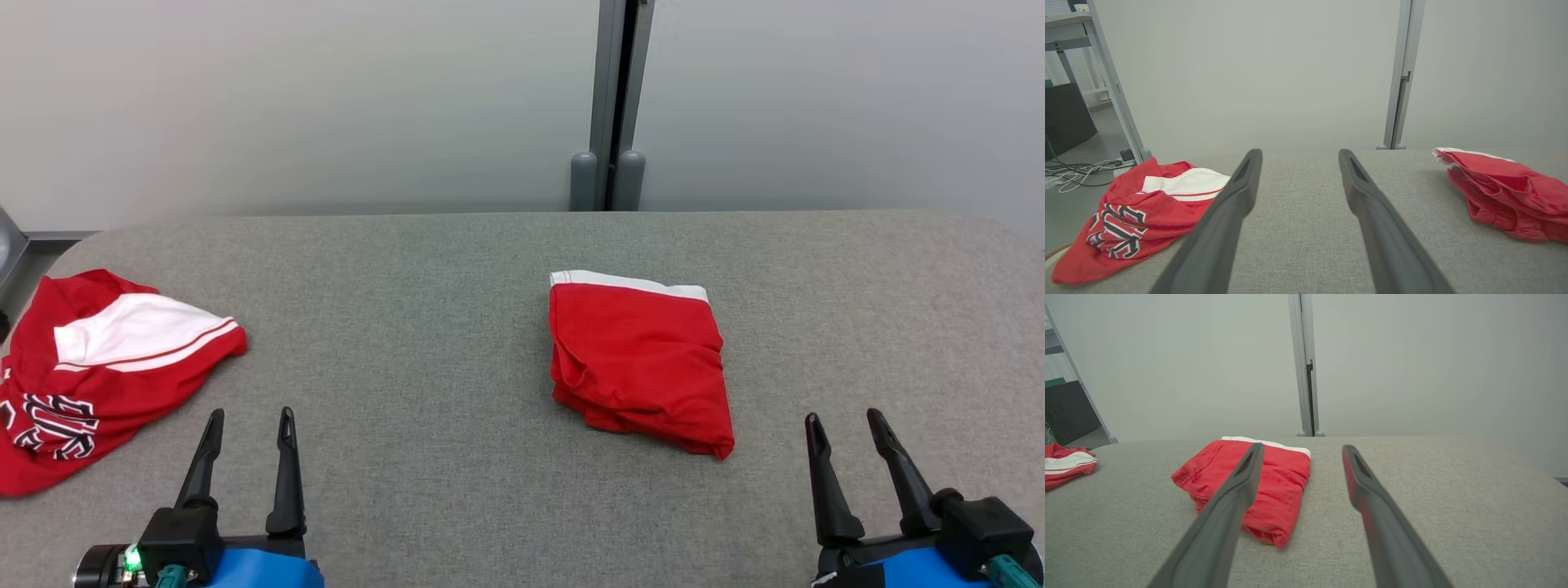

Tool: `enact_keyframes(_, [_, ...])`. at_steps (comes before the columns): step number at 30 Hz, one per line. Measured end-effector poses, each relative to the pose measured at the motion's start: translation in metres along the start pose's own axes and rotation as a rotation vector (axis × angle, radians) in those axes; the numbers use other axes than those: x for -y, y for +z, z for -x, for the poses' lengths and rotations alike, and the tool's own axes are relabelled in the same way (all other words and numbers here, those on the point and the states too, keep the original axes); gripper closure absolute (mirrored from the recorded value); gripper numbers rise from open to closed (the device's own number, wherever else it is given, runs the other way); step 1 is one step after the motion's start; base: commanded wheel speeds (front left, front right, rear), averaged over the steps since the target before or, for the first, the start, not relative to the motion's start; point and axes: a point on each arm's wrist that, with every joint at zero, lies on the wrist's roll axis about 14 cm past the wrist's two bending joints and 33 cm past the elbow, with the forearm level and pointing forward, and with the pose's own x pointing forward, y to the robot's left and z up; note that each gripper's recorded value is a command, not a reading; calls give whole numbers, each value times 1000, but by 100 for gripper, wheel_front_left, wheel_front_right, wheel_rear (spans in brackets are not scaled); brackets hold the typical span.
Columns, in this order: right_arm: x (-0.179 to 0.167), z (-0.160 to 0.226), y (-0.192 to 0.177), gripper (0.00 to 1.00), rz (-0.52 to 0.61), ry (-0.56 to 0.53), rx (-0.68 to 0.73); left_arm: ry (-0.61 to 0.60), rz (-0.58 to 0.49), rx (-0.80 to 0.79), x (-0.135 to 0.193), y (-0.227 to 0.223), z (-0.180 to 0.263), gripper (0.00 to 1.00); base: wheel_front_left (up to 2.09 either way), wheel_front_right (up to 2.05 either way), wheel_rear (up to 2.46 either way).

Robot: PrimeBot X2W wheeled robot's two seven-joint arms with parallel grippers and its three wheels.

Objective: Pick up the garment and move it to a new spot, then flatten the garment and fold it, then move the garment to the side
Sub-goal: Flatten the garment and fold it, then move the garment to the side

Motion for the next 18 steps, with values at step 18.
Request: enact_keyframes(18, [-2, 5, -11, 0, 5, 2, -37, 6, -6, -11, -3, -3, 4, 0, 0, 0, 0])
